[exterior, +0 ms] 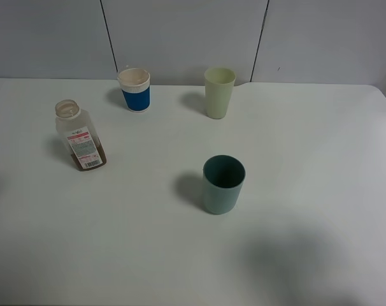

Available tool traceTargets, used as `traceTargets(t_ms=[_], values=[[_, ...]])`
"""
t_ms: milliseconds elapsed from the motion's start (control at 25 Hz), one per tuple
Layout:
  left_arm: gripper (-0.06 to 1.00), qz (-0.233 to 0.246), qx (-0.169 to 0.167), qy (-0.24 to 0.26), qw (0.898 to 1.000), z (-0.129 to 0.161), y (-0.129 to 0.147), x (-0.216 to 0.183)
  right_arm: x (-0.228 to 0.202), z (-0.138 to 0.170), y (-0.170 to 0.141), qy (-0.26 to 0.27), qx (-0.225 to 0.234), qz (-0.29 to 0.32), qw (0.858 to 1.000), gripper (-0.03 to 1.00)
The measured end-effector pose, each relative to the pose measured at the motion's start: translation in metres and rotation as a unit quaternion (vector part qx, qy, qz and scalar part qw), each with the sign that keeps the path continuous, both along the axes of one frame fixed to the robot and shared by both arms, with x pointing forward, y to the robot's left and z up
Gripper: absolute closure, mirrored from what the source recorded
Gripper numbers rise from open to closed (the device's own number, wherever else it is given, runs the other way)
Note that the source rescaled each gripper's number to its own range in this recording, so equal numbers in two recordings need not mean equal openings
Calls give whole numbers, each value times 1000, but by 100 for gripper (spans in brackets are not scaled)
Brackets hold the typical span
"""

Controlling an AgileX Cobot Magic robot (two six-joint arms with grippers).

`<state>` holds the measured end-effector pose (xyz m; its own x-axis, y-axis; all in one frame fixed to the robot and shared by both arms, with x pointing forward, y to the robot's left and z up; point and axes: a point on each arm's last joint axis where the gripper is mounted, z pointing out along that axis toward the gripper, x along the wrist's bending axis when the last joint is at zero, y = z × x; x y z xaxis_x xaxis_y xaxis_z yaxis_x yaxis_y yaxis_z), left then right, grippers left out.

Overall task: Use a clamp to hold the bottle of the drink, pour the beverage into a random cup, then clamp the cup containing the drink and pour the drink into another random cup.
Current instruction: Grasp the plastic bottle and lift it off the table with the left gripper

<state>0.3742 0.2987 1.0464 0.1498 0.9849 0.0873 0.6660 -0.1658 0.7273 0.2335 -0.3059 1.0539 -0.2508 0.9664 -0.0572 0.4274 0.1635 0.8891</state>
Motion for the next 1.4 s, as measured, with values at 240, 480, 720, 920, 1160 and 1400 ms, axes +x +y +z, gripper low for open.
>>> traceTargets(t_ms=[240, 480, 720, 920, 1160, 1400], values=[[-5, -46, 40, 60, 996, -18, 0, 18, 0, 0, 0, 0, 0, 0, 1000, 23], [-5, -80, 63, 104, 989, -36, 0, 33, 0, 0, 0, 0, 0, 0, 1000, 23], [-5, -121, 88, 126, 981, -50, -3, 46, 0, 0, 0, 0, 0, 0, 1000, 23], [-5, -137, 97, 153, 974, -66, -3, 58, 0, 0, 0, 0, 0, 0, 1000, 23], [-5, -146, 108, 154, 971, -78, -3, 69, 0, 0, 0, 0, 0, 0, 1000, 23], [-6, -157, 115, 158, 968, -88, -3, 77, 0, 0, 0, 0, 0, 0, 1000, 23]])
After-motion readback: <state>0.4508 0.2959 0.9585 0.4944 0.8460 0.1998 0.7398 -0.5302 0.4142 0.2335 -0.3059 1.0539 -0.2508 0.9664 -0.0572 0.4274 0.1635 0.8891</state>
